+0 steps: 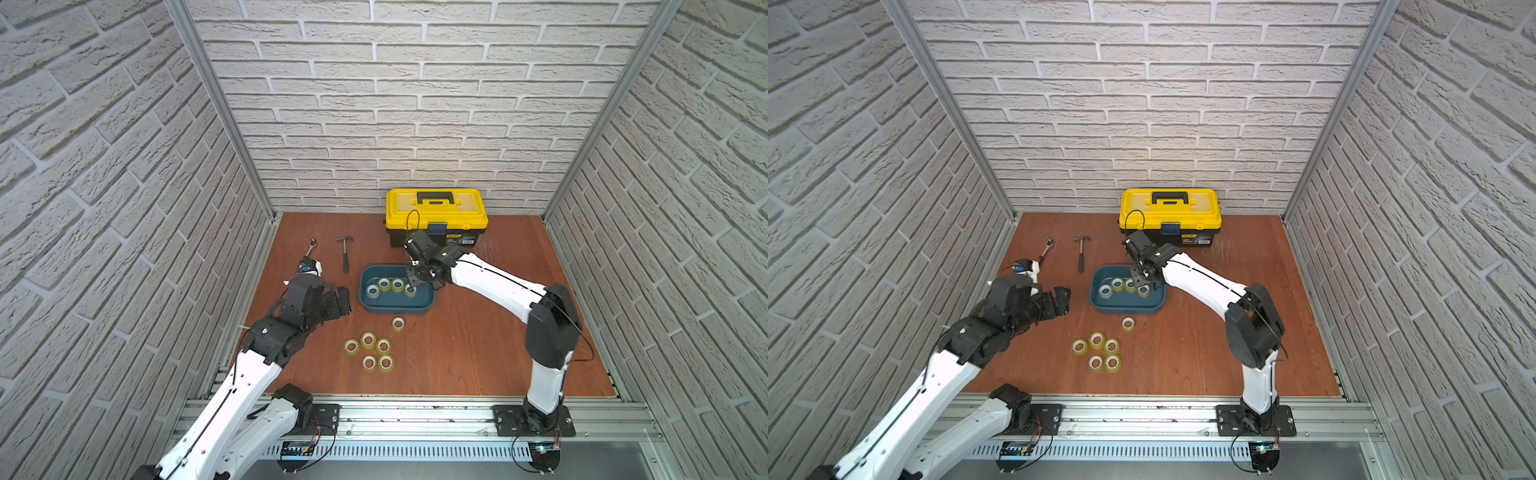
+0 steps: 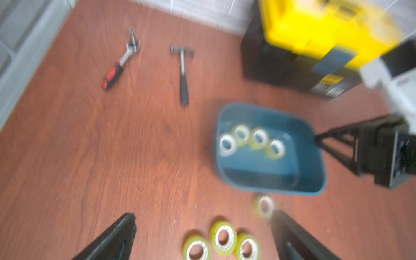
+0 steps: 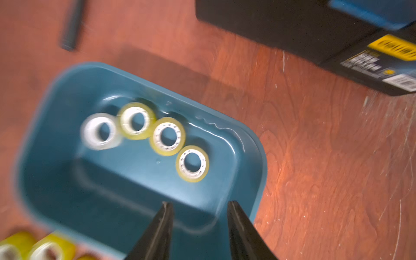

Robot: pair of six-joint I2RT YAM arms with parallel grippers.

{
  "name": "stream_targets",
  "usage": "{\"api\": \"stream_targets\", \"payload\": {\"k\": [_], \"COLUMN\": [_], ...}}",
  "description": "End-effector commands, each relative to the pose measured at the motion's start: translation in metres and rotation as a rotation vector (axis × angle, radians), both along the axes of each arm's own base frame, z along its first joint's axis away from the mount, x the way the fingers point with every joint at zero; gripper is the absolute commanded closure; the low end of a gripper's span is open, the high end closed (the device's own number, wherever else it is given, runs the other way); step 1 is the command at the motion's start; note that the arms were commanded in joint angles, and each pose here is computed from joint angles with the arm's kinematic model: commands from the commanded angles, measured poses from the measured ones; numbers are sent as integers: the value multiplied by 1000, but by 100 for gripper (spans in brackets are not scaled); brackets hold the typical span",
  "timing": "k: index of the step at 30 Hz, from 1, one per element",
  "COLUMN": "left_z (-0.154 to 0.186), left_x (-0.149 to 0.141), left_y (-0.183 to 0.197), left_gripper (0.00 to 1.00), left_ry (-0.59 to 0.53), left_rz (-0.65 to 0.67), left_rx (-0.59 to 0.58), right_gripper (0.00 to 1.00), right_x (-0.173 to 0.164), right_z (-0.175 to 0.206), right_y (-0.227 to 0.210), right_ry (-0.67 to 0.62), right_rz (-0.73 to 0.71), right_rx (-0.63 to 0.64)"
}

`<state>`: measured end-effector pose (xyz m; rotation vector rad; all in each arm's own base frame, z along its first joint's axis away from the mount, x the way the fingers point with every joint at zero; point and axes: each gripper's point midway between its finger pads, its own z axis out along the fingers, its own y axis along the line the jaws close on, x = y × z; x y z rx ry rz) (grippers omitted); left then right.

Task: Put the transparent tape into the storage box
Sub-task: Place the tape in the storage box, then pick up the tape at the center of the board.

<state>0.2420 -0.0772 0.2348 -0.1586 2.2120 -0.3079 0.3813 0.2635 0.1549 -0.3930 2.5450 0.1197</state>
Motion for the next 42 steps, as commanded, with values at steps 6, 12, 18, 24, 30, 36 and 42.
{"api": "stream_targets", "payload": {"k": [6, 12, 18, 24, 30, 36, 42], "left_z": [-4, -38, -48, -58, -61, -68, -71], "left_x": [-16, -2, 14, 17, 15, 12, 13], "left_y": [22, 3, -12, 2, 16, 20, 20], "left_gripper": [2, 2, 2, 2, 2, 2, 2], "left_ry": [-5, 84, 101, 139, 139, 155, 167], "left_rz": [56, 23, 19, 67, 98, 107, 101], "left_rx": [56, 20, -82, -65, -84, -100, -95], "right_gripper": [58, 59, 61, 61, 62, 62, 63], "right_x": [-71, -112, -119, -114, -108, -102, -106], "right_z": [2, -42, -68, -88, -99, -111, -124], "right_y": [32, 55, 70, 77, 85, 87, 83], "right_ry": [22, 91, 110, 124, 116, 117, 131], "right_rz": [145, 168, 180, 189, 198, 203, 201], "right_rx": [214, 229, 127, 73, 33, -21, -56]}}
